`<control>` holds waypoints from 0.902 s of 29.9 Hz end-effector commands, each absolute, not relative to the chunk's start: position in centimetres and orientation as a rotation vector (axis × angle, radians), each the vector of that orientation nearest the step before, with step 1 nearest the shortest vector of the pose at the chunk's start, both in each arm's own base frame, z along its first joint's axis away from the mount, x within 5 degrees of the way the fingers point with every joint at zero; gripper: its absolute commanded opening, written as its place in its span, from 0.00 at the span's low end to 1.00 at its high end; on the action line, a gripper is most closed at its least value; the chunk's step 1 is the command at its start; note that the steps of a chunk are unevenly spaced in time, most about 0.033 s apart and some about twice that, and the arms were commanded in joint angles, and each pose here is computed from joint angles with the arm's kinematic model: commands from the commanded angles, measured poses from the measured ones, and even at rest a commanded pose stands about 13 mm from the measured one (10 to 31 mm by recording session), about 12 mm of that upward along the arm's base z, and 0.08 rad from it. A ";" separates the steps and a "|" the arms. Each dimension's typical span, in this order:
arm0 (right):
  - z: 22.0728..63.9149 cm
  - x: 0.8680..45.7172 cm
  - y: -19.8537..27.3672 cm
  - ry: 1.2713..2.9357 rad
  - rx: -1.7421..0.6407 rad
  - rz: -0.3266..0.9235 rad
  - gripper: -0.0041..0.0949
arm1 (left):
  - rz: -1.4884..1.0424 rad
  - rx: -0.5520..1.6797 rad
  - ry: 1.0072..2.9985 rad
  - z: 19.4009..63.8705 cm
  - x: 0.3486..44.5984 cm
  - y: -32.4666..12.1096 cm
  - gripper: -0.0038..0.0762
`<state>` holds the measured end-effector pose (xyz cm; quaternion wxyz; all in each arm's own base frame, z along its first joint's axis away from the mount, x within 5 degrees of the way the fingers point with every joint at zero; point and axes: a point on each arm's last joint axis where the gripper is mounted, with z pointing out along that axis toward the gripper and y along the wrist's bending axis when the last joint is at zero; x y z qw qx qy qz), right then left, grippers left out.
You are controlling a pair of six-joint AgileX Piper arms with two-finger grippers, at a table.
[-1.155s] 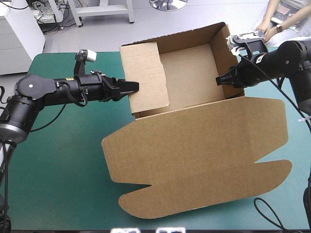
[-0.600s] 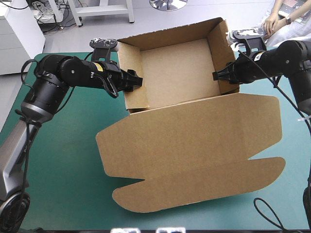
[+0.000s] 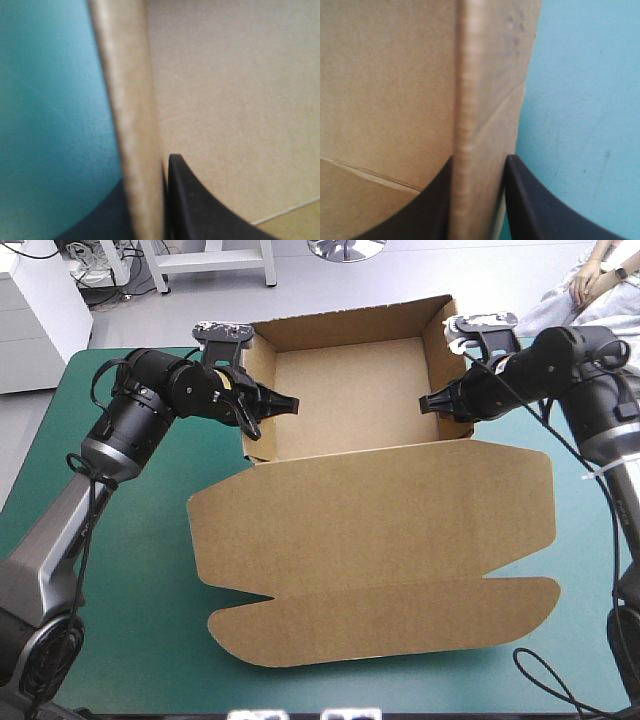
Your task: Fold the box
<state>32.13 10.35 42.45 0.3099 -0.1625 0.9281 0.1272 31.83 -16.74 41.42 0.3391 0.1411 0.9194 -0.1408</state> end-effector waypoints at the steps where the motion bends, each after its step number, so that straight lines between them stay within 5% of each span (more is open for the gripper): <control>1: 43.4 32.0 11.9 2.377 -0.463 0.326 0.03 | -0.404 0.493 2.293 43.6 30.6 -17.1 0.04; 27: 32.2 38.1 14.1 2.786 -0.408 0.241 0.03 | -0.133 0.663 2.802 30.1 36.3 -19.3 0.04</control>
